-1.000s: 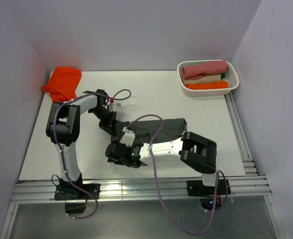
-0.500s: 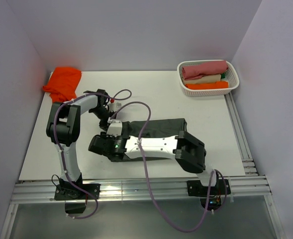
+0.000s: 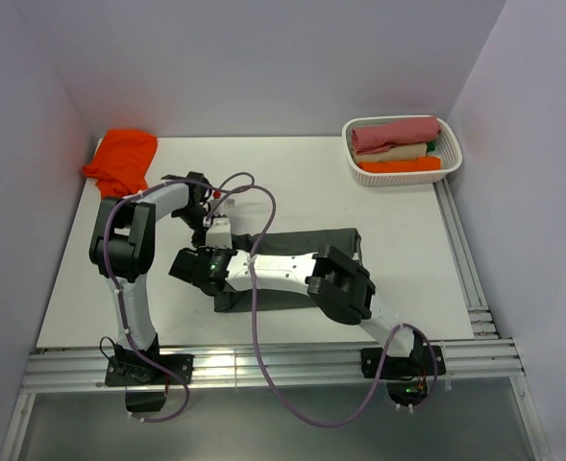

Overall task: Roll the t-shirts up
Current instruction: Roll the tshirt

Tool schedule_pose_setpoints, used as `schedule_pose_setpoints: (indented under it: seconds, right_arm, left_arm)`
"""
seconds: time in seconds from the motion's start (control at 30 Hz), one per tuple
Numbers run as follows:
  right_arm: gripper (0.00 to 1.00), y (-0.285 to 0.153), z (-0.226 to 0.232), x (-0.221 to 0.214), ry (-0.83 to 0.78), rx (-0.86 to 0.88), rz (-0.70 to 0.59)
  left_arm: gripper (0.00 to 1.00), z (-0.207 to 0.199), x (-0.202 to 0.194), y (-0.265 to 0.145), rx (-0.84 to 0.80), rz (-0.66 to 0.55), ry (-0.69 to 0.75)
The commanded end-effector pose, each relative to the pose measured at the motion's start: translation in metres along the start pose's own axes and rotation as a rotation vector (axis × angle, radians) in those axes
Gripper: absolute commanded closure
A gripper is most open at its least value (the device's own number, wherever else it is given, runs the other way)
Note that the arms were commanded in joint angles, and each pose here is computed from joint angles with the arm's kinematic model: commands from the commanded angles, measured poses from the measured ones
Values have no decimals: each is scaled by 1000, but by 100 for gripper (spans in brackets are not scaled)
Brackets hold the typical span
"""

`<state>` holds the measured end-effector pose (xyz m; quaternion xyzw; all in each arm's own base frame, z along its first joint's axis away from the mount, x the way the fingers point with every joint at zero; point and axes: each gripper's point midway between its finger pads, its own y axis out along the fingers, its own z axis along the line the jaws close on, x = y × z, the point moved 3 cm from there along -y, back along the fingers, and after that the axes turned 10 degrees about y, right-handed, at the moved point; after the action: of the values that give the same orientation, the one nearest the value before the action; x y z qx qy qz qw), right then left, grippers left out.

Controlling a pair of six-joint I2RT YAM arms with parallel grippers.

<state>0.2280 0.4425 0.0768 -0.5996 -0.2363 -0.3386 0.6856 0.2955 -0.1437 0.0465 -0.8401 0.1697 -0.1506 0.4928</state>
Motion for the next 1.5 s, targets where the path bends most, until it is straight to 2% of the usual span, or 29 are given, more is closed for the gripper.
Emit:
schedule_pose_setpoints:
  seconds: [0.0,0.27,0.9,1.17,1.27,1.3,1.33,1.4,1.43,1.47]
  right_arm:
    - [43,-1,7,17,-16,-7,-76]
    - [44,7,18,11,-54,-8,-67]
    - [48,20,12,-20,-110,-68,-18]
    - [59,22,10,-34,-119,-67,25]
    - [71,22,10,-37,-103,-57,37]
    - [73,21,9,-39,-93,-47,43]
    - [79,20,10,-39,-81,-39,45]
    - [83,17,12,-40,-45,1,63]
    - [86,19,12,-38,-23,14,70]
    - [87,19,12,-37,-6,28,77]
  left_arm:
    - [100,9,3,-6,87,-1,36]
    - [100,9,3,-6,84,3,40]
    - [100,9,4,-4,86,10,32]
    - [100,8,6,-4,85,11,32]
    - [99,6,8,-6,85,6,36]
    - [98,6,9,-7,82,4,37]
    - [92,4,11,-9,78,-2,39]
    - [82,1,14,-13,73,-15,46]
    - [71,-1,16,-16,70,-22,50]
    - [66,-4,18,-20,60,-34,58]
